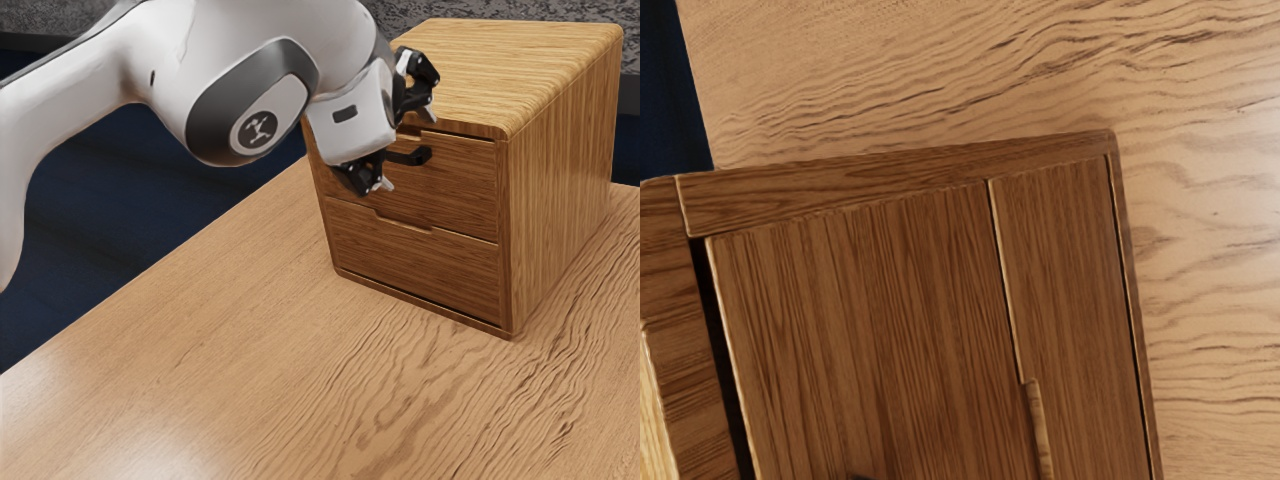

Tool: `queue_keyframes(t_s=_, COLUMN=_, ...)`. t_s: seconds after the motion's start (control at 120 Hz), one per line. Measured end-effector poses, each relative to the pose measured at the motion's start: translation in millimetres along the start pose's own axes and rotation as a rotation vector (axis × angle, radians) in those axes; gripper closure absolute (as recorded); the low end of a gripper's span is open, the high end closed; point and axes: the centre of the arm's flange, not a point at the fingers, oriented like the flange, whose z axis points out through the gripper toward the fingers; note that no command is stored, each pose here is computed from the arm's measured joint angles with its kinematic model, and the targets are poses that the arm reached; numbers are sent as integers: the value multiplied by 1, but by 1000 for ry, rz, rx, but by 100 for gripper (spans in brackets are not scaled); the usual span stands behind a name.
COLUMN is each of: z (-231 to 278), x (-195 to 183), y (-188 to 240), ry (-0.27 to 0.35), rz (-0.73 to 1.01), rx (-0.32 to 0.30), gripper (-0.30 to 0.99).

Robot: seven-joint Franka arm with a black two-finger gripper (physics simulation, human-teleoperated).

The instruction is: Pull the drawer handle with one arm to open the drawer

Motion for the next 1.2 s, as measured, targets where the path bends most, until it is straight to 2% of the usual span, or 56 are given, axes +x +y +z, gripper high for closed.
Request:
queue_keyframes(t_s=0.108, z=1, x=0, y=-5, ry=5, rz=21, rx=43, gripper=2)
queue_keyframes(t_s=0.283, z=20, x=-9, y=-6, ry=3, rz=36, rx=55, gripper=2)
queue_keyframes(t_s=0.442, z=35, x=-25, y=-1, ry=-15, rz=36, rx=27, gripper=2)
queue_keyframes(t_s=0.717, z=42, x=-28, y=7, ry=-28, rz=54, rx=-39, gripper=2)
queue_keyframes(t_s=1.2, z=52, x=-44, y=8, ry=-41, rz=52, rx=-62, gripper=2)
